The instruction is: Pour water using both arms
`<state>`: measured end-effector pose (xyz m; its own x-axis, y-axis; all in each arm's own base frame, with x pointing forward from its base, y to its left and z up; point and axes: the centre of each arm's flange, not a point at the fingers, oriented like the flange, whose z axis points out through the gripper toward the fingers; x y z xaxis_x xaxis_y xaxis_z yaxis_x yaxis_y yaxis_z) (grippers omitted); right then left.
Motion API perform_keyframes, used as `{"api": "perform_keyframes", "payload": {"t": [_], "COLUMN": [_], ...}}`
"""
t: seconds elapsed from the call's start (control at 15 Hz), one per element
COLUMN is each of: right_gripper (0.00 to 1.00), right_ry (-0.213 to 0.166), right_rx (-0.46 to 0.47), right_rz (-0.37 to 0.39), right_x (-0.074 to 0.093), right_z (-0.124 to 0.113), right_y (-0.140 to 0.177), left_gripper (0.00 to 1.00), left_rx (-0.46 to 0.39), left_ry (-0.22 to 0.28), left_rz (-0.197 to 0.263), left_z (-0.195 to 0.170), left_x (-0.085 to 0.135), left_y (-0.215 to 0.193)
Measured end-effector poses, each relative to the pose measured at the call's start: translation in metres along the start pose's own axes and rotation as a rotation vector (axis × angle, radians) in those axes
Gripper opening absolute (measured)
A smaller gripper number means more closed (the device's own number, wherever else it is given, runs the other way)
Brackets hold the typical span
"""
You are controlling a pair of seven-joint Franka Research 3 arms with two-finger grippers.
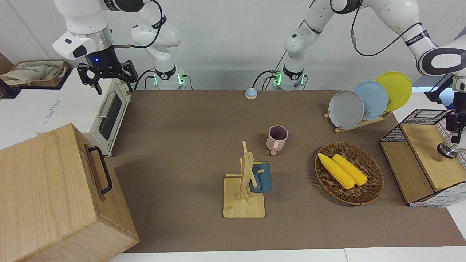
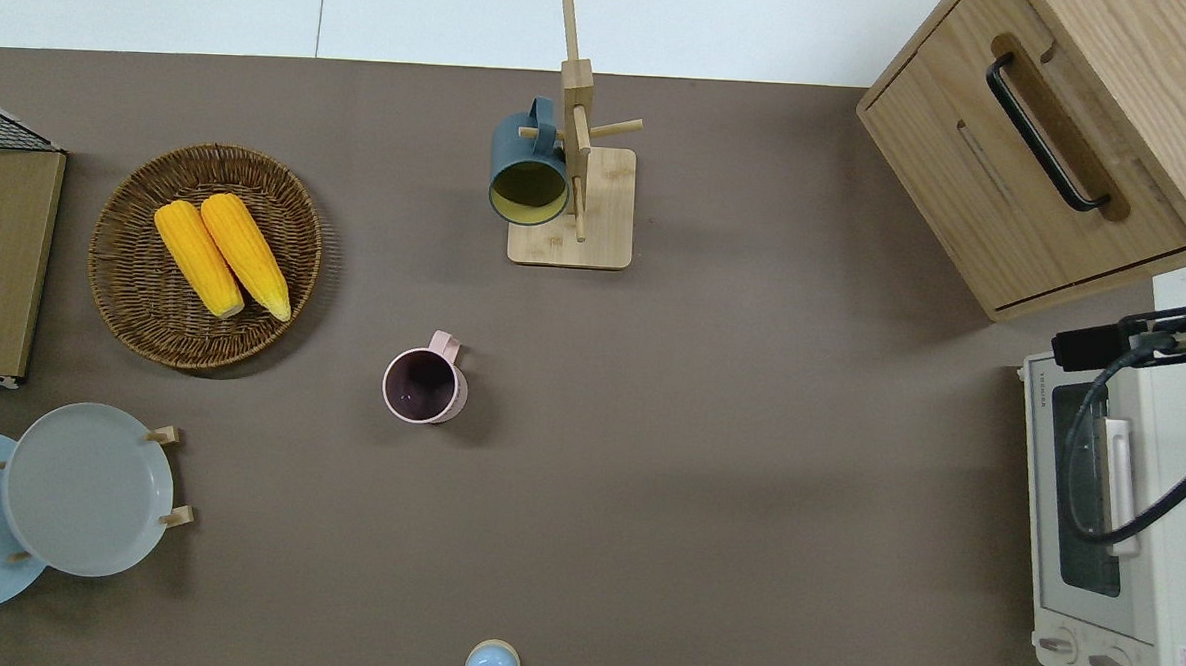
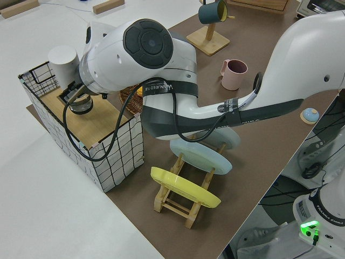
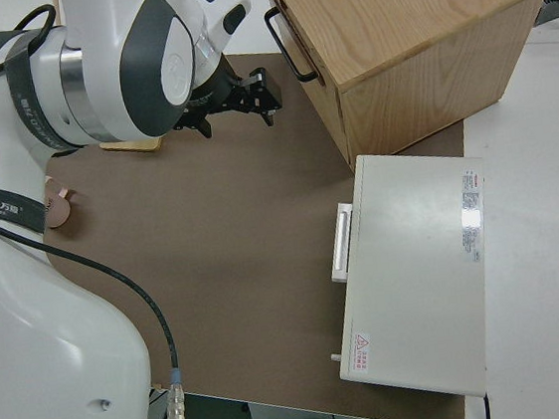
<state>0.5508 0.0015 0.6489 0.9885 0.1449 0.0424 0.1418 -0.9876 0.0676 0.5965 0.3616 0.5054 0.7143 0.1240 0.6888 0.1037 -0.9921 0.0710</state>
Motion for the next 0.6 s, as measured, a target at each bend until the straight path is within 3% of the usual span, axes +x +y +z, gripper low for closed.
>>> {"api": "perform_keyframes", "payload": {"t": [0.6], "right_gripper": [1.00], "right_ry": [0.000], "right_rx": [0.000], "right_rz": [0.000], "right_x": [0.000], "right_z": [0.000], "right_y": [0.000], "left_gripper": [0.64], "left_rx": [-0.022], "left_ry": [-0.021], "left_rz": [0.037], "left_z": [0.024], "left_x": [-0.015], "left_y": [-0.005]}}
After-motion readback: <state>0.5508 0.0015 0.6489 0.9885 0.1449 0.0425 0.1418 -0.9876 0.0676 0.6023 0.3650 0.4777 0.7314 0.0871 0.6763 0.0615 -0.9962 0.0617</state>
